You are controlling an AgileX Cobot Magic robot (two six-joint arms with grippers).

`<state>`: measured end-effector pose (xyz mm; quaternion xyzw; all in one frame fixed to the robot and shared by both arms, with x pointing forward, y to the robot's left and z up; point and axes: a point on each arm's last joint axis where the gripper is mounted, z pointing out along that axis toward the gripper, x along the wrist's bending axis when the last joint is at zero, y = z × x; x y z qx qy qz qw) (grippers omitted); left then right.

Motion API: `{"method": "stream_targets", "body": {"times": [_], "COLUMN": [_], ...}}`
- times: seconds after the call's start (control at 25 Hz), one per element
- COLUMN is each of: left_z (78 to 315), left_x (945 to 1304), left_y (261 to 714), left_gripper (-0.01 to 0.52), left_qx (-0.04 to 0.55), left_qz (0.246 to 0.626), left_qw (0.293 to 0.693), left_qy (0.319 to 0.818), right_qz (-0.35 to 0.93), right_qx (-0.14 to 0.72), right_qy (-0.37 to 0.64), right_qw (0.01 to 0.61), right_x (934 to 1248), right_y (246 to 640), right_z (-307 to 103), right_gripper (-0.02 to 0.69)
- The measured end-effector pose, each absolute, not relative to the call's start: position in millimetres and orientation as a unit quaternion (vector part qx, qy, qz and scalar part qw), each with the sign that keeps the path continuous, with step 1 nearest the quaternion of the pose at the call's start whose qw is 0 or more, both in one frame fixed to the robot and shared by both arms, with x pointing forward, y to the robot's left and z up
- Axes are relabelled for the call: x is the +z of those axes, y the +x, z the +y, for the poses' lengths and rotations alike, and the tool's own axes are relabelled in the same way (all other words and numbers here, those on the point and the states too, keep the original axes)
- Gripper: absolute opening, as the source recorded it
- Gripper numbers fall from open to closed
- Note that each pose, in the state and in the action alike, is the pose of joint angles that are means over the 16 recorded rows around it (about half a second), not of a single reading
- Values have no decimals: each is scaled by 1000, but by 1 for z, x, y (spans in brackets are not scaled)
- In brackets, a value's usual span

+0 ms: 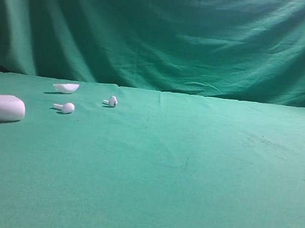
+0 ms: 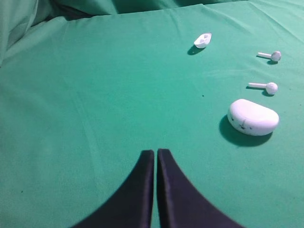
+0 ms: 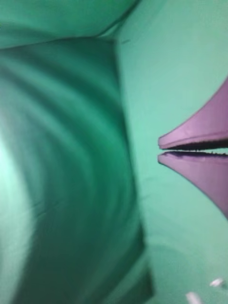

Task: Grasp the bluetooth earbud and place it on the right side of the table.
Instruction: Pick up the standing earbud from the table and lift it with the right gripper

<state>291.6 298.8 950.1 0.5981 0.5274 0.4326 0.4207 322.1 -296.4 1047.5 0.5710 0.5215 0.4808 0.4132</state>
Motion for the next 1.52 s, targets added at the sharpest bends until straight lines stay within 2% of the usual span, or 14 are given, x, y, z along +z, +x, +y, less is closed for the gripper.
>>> {"method": "stream_targets", "body": {"times": [0.24,0.52,0.76,1.0,1.2,1.52], "left_z": [299,299,299,299,299,299], "left_x": [950,950,950,950,950,950], "left_y": [292,292,292,292,292,292], "left_gripper": [0,0,0,0,0,0], "left_qx": [433,433,433,433,433,433], "left_qz": [527,527,527,527,527,527], "left_qw": [421,421,421,421,421,421], "left_qy": [598,598,598,598,598,598], "right_qz": [610,739,831,880,904,918], "right_qx": [350,259,236,221,205,189], "right_qy": [628,579,482,409,370,345], "right_qw": [333,227,146,95,67,42], "right_x": [1067,1075,1075,1064,1049,1018], "right_y": [362,425,485,541,576,620], "right_z": [-294,-267,-215,-146,-90,-28], "right_gripper": [0,0,0,16,82,288]}}
